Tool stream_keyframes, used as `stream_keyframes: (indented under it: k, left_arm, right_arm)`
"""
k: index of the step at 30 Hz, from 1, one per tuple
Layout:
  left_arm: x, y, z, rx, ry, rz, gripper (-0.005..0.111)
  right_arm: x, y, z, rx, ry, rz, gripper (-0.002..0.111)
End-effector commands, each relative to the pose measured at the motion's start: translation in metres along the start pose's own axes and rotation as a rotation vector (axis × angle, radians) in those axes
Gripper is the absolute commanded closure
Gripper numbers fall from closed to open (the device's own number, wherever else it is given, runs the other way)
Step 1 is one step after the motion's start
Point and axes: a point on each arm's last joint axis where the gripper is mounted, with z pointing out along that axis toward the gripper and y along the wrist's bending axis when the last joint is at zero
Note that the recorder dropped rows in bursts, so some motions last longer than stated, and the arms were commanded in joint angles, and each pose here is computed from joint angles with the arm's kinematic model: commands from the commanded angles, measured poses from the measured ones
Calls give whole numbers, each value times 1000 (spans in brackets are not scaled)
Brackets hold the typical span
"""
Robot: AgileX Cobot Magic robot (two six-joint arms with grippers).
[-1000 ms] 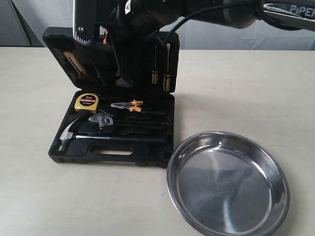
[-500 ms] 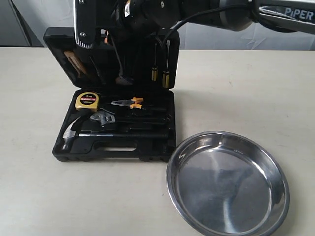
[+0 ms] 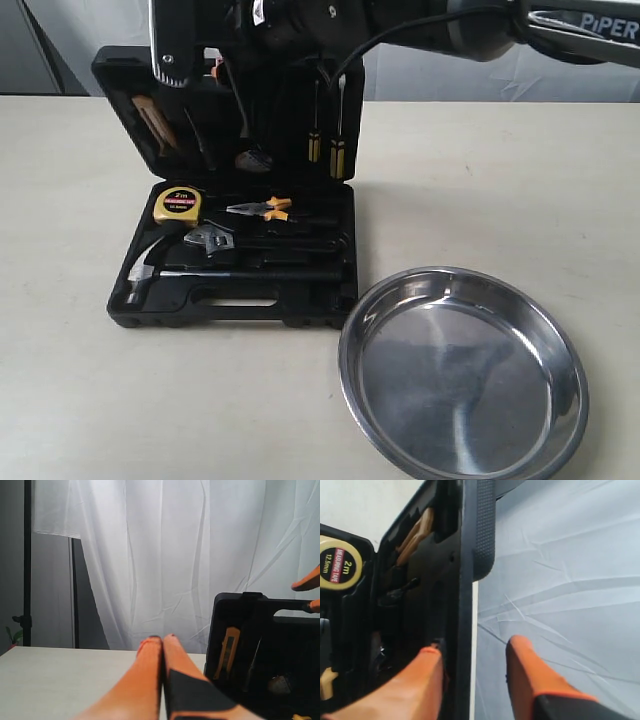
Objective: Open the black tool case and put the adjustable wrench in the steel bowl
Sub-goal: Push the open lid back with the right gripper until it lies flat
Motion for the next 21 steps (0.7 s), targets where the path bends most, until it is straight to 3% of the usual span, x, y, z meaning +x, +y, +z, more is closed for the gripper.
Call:
stream_keyframes:
  k: [1,7,21]
  left_arm:
    - [-1,0,0,2,-4,0,106]
    - [-1,0,0,2,-4,0,106]
    - [-1,0,0,2,-4,0,106]
  right_arm:
    - [11,3,17,30,25,-79,68]
    - [20,15,41,41,16,-73,68]
    - [16,8,39,103,-24,-62,68]
